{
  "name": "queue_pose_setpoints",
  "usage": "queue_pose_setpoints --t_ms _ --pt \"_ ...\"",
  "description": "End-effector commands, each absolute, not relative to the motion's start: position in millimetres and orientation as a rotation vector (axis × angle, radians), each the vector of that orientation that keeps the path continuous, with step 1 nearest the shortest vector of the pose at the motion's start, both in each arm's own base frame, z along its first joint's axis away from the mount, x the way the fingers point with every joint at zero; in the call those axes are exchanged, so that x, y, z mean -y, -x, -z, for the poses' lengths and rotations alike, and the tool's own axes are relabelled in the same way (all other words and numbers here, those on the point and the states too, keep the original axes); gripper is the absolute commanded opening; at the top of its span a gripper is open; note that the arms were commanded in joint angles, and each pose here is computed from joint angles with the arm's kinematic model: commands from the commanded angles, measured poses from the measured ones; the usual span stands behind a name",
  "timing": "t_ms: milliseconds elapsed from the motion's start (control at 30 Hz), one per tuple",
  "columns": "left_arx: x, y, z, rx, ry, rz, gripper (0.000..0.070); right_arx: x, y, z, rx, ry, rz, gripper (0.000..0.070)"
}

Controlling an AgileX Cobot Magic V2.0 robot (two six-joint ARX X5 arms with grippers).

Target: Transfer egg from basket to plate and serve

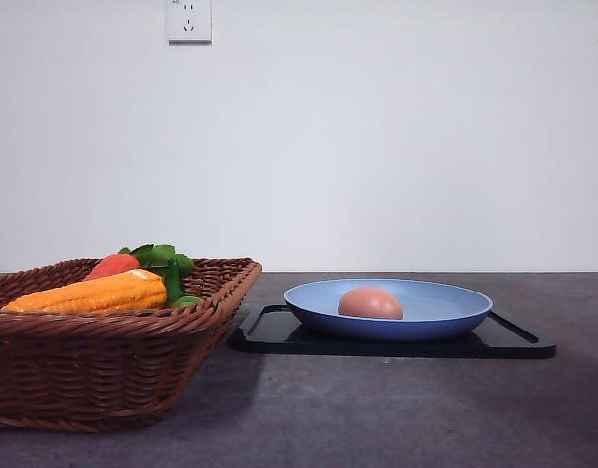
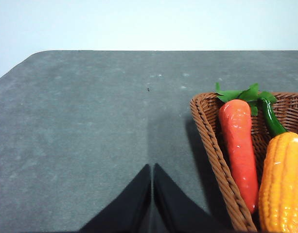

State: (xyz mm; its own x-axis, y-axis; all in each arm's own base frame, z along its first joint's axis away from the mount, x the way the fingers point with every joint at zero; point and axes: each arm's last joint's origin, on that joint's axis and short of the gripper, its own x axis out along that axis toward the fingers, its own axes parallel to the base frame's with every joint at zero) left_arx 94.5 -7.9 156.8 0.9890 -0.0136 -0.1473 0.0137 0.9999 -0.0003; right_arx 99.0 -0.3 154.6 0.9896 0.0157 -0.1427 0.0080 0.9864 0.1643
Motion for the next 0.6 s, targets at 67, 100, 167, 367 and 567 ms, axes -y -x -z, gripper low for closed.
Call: queue_pose_setpoints --t_ms 67,100,167,367,567 --pt "8.1 -96.0 -148.8 -0.162 -0.008 0.015 0.0000 0.3 -99.1 -154.7 -0.135 -0.178 -0.003 0.0000" --pt "8.1 -96.0 -148.8 -0.162 -0.008 0.015 0.0000 0.3 -99.2 -154.7 -0.135 -0.178 -0.003 0.0000" --pt "8.1 -96.0 -148.8 -0.162 -0.008 0.015 0.0000 0.3 -99.2 -154.7 -0.135 -0.178 -0.003 0.0000" --pt "8.1 -96.0 -148.8 -0.162 -0.008 0.015 0.0000 0.3 -99.2 -154.7 -0.135 -0.178 -0.003 0.0000" --pt "8.1 -96.0 -148.8 -0.162 -0.008 0.015 0.0000 0.3 -99.2 -154.7 -0.135 -0.178 -0.003 0.0000"
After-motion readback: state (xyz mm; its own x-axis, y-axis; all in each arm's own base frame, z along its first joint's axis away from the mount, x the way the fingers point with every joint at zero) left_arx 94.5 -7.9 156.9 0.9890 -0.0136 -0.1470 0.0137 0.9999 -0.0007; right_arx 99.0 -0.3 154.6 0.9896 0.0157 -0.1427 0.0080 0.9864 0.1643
